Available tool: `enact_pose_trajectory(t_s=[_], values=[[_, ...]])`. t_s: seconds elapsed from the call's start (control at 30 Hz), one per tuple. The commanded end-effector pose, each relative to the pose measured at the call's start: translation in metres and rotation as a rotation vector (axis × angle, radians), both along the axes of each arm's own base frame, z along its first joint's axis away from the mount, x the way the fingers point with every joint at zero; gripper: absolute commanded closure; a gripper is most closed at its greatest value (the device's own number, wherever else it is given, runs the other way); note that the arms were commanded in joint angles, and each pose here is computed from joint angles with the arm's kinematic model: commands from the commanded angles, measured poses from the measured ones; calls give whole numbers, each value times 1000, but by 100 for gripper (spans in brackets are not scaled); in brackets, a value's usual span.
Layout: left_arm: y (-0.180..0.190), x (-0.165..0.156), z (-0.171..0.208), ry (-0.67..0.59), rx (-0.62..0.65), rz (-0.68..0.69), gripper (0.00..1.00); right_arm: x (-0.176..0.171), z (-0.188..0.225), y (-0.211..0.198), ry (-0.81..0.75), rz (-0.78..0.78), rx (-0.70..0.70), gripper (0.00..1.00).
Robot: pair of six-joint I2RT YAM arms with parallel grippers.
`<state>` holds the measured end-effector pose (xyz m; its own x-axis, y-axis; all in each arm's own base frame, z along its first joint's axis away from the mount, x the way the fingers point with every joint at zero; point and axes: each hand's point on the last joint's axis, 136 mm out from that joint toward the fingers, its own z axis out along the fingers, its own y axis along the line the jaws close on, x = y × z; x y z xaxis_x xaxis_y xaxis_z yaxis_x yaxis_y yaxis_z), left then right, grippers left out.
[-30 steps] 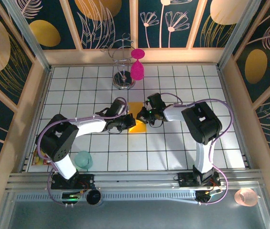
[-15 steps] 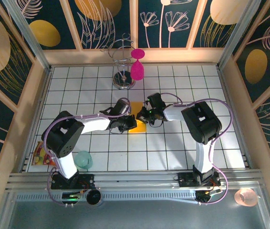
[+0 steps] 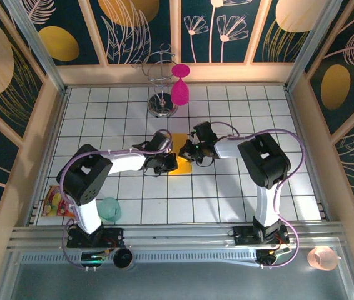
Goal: Fold a paper plane with a square sheet of paper (pick it up from the middle)
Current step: Fold the triangle a second time at the center of the table.
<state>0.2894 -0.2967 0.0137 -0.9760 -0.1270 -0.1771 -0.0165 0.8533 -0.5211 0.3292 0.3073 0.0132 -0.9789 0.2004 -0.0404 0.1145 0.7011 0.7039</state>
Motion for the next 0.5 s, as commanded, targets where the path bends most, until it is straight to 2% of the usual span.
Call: enact_pose_trajectory(t_s=[0.0,0.17,0.47], values=[[12,-9,-12,34,81,-7,100,-35,-76,-50,190,-69,-257,100],[11,-5,-6,20,90,-22,100,-37,-79,-52,196,-66,-269,100],[24,-26,-18,68,128,-64,100,-44,-90,-62,216,-44,-320,100]])
